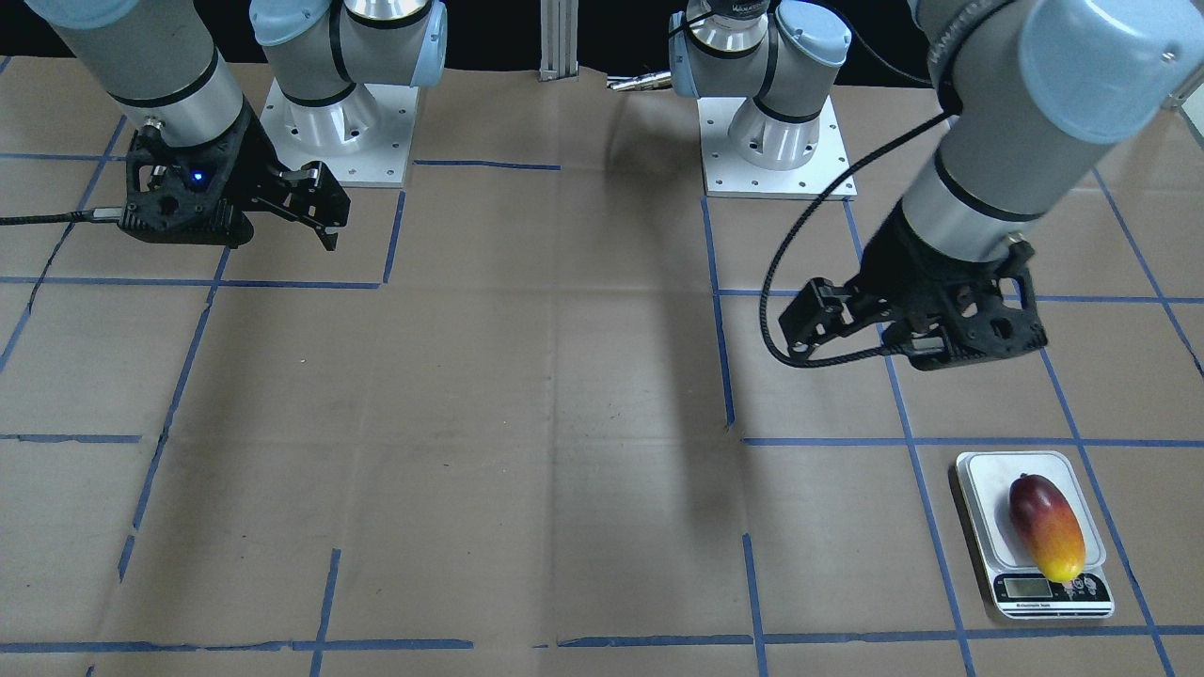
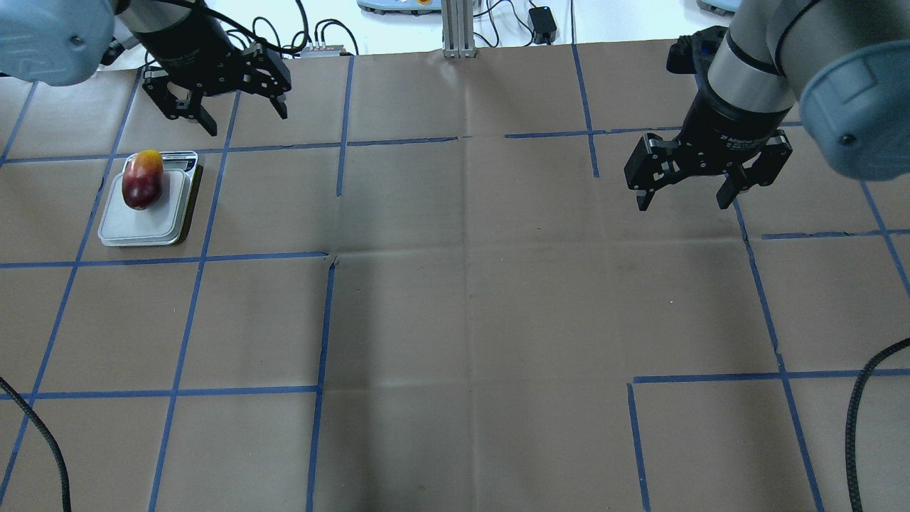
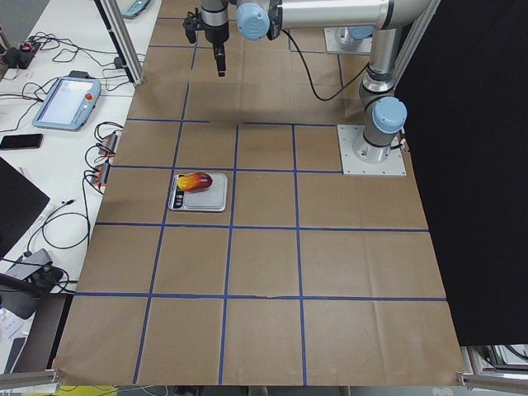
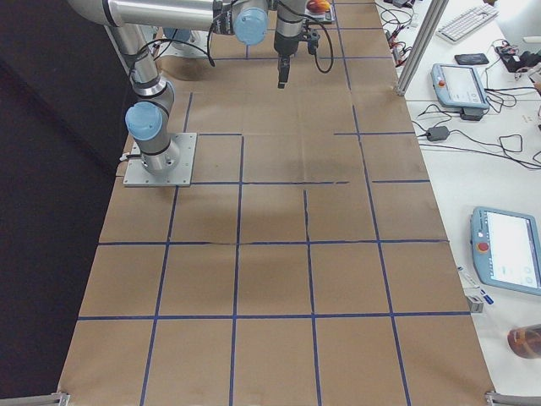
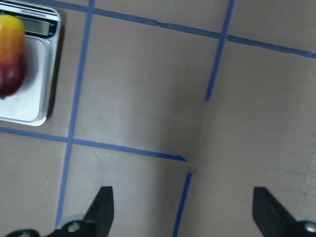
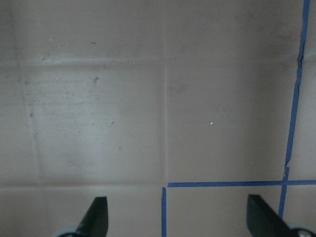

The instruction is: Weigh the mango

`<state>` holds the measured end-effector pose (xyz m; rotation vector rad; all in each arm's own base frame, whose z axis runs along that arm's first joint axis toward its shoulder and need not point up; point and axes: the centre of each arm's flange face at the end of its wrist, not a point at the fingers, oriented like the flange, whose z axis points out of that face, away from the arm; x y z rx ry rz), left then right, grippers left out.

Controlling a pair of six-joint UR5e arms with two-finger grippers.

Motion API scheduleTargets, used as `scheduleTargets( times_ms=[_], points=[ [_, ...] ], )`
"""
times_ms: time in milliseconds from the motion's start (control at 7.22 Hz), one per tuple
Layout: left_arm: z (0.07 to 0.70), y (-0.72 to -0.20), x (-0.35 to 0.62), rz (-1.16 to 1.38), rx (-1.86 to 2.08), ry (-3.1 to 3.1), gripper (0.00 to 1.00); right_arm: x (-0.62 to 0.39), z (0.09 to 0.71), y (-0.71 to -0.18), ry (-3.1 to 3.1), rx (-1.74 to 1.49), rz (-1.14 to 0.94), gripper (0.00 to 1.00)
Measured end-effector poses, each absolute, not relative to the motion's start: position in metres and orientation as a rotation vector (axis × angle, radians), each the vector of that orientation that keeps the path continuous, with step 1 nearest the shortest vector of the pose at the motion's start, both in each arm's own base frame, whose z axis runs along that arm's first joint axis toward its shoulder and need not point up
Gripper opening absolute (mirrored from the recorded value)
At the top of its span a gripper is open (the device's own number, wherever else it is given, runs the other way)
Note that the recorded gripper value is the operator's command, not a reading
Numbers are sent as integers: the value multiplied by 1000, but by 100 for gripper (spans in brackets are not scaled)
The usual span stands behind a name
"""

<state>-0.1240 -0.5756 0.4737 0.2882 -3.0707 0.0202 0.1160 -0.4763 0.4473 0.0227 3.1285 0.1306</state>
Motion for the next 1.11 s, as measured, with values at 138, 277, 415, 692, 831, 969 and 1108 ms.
scheduleTargets(
  times_ms=[138,277,415,692,831,969,1108],
  points=[
    [478,-554,-143,4,291,-3070,100,116,447,-476,3128,23,131,100],
    [475,-530,-151,-18,287,-3071,100,116,447,-476,3129,23,130,100],
    [468,-510,-153,-34,277,-3075,100,116,447,-476,3129,23,131,100],
    [459,-496,-151,-47,264,-3094,100,116,447,-476,3128,23,131,100],
    [459,-494,-150,-45,259,-3100,100,116,447,-476,3129,23,131,100],
    [461,-492,-149,-36,255,-3102,100,116,447,-476,3129,23,131,100],
    [463,-491,-148,-28,249,-3110,100,116,447,-476,3128,23,131,100]
  ],
)
